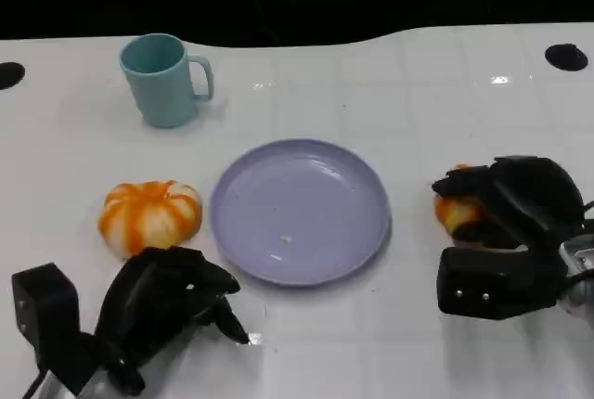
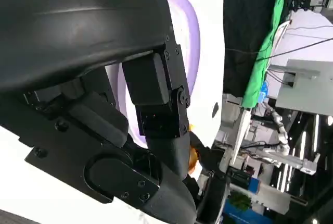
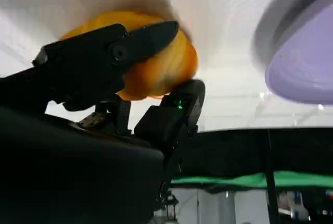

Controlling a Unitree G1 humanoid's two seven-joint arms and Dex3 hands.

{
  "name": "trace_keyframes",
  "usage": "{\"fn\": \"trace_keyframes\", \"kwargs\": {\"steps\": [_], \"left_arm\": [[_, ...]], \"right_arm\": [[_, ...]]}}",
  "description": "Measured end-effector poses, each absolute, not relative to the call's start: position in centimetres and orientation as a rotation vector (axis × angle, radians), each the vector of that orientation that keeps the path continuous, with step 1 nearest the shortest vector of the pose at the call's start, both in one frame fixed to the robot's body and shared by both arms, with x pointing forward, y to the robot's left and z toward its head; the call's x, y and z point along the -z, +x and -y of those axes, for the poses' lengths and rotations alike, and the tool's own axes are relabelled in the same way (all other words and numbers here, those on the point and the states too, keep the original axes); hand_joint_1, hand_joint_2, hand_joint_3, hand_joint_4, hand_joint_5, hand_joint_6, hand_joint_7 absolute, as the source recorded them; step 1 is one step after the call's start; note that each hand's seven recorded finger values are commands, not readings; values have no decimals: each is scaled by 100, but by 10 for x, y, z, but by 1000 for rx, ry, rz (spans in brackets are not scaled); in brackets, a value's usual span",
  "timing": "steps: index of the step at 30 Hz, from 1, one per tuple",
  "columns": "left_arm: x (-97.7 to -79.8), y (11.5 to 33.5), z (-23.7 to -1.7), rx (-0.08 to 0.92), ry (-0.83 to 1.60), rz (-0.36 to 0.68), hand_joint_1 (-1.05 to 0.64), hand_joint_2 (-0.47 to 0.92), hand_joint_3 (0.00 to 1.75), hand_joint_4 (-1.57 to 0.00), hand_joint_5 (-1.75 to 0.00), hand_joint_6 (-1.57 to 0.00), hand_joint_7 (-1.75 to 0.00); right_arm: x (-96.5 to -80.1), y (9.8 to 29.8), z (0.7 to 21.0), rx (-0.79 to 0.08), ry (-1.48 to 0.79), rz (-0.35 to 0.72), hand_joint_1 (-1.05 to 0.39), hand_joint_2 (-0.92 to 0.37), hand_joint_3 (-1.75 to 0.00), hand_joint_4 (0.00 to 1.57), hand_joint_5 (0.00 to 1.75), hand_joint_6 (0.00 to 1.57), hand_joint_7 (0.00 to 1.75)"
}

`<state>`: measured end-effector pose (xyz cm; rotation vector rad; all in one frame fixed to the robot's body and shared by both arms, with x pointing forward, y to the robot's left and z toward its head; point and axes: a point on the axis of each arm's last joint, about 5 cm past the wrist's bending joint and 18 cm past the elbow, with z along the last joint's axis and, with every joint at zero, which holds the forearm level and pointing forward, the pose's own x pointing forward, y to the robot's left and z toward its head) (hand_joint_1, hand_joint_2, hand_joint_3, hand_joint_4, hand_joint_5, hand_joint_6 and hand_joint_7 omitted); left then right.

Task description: Grasp the bread from the table and place it into the plate.

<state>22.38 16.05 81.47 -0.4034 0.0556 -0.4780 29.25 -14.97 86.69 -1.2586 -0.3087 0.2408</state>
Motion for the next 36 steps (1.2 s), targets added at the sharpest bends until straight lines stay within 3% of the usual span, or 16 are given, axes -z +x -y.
{"fn": "trace_keyframes", "kwargs": {"steps": [1,8,18,20,26,33,36], "left_arm": [[-815,224,-161,478,-403,-55,-105,74,0,-157,-57,-157,-16],[-815,224,-161,478,-403,-56,-105,74,0,-157,-57,-157,-16],[-815,224,-161,478,-404,-57,-105,74,0,-157,-57,-157,-16],[-814,224,-161,479,-406,-60,-105,74,0,-157,-57,-157,-16],[-814,223,-161,477,-407,-60,-105,75,1,-157,-58,-157,-17],[-814,223,-161,477,-407,-60,-105,73,0,-157,-58,-157,-17],[-814,223,-161,477,-407,-61,-105,74,0,-157,-58,-157,-17]], "right_arm": [[-866,292,149,-226,-1250,323,-11,-55,-84,92,174,80,155],[-865,290,146,-143,-1180,412,-5,-38,-110,94,175,82,158],[-872,291,132,-82,-1024,541,5,-28,-130,102,175,90,152],[-879,293,125,-79,-955,576,5,-26,-138,102,175,85,161],[-896,296,102,-142,-829,650,1,-15,-154,106,175,88,159],[-907,295,75,-268,-771,693,-2,-17,-151,102,175,82,169],[-911,296,68,-315,-772,695,-4,-21,-148,100,175,88,148]]}}
